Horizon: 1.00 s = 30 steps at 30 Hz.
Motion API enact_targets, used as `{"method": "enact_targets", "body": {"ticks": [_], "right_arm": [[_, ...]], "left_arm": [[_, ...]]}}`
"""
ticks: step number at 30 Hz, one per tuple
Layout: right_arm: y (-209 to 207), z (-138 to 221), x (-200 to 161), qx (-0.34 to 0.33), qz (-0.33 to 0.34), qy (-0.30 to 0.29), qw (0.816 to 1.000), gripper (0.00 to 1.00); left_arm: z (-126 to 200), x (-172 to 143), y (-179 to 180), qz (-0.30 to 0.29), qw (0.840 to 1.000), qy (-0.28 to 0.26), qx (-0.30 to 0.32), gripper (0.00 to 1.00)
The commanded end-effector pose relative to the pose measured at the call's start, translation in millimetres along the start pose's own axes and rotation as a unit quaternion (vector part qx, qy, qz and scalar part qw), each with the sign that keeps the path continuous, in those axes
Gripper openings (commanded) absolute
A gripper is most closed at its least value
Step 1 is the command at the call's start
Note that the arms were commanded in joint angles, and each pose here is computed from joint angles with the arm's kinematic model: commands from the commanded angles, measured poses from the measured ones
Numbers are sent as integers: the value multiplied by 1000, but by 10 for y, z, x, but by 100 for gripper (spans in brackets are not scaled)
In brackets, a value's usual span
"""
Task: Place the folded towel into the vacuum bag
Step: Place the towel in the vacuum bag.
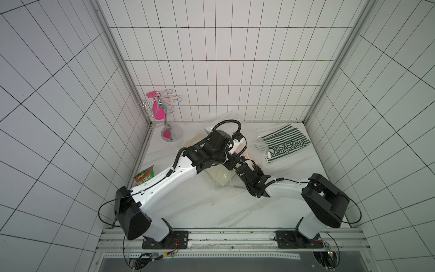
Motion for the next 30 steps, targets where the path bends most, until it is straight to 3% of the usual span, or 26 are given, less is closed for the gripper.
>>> {"method": "enact_targets", "body": {"ticks": [1,4,9,13,21,25,30], "right_arm": [[-520,107,405,-119,-18,-34,992,0],[-614,80,468,-130,-25,-50,990,1],[-369,-54,307,-91,-25,-2,996,8],[-207,-125,115,-61,-58,36,996,21],[71,74,-50,45,-95,28,994,44],[78,245,-93,105,-130,31,985,55],[123,543,-161,204,-212,26,955,71]], "left_arm": [[27,32,-105,-4,1000,-6,-29,0],[-2,60,-148,-5,999,-5,-41,0],[-32,132,-134,-5,999,-13,-40,0],[-63,139,-89,-1,999,-11,-34,0],[-123,174,-66,10,999,-14,-36,0],[-177,168,-54,16,999,-9,-36,0],[-211,154,-56,16,999,-4,-37,0]]}}
Point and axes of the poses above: each gripper's point midway between its finger pads, its own z axis back along the fingers, its own y axis along the line the jaws close on, x = y × z, the point moved 3 cm from there along z, back along the fingers, and after that the axes turned 11 degrees about z, right-handed, at the moved point
